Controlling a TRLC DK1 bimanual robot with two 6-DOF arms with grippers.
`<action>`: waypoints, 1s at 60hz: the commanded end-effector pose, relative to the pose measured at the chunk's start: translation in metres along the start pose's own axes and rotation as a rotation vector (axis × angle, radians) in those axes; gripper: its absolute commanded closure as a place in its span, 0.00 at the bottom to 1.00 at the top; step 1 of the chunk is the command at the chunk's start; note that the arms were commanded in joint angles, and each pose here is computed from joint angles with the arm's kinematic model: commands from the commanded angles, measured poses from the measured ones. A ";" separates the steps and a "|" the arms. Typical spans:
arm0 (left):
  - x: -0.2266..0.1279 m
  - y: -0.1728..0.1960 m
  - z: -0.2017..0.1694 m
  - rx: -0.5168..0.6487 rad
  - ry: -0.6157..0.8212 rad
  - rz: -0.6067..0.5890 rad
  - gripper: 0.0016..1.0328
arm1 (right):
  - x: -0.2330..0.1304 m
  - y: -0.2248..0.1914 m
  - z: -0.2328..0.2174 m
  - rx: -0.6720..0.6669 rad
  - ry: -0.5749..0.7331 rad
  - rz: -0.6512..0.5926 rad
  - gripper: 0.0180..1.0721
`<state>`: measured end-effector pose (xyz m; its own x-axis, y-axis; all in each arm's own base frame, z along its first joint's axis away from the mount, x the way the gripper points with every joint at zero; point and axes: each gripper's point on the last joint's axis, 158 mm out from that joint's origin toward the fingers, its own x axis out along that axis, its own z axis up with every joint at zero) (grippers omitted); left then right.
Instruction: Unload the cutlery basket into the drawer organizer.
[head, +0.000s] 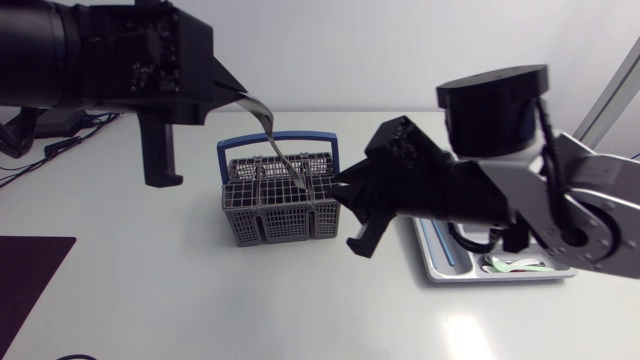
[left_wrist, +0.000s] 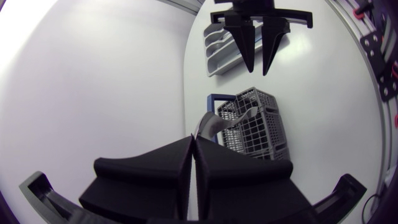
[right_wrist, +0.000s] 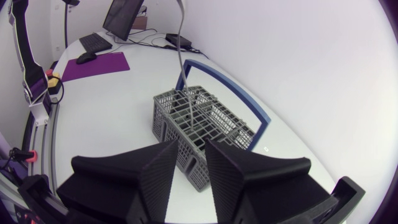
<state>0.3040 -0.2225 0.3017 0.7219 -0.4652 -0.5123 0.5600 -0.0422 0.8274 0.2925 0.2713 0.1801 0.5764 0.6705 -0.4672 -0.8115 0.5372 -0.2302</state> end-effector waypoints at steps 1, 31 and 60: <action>0.009 -0.002 0.009 -0.192 -0.006 -0.033 0.97 | -0.014 -0.002 -0.019 -0.029 0.033 -0.026 0.53; 0.076 -0.051 0.058 -1.014 -0.049 -0.483 0.97 | -0.070 -0.008 -0.041 -0.192 0.022 -0.194 0.53; 0.102 -0.070 0.060 -1.225 0.040 -0.544 0.97 | -0.068 -0.009 -0.052 -0.309 0.043 -0.278 0.53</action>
<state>0.3084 -0.3109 0.1981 0.2951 -0.5907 -0.7510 0.7875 0.5955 -0.1589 0.2556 0.1933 0.1816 0.7795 0.5064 -0.3686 -0.6195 0.5366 -0.5729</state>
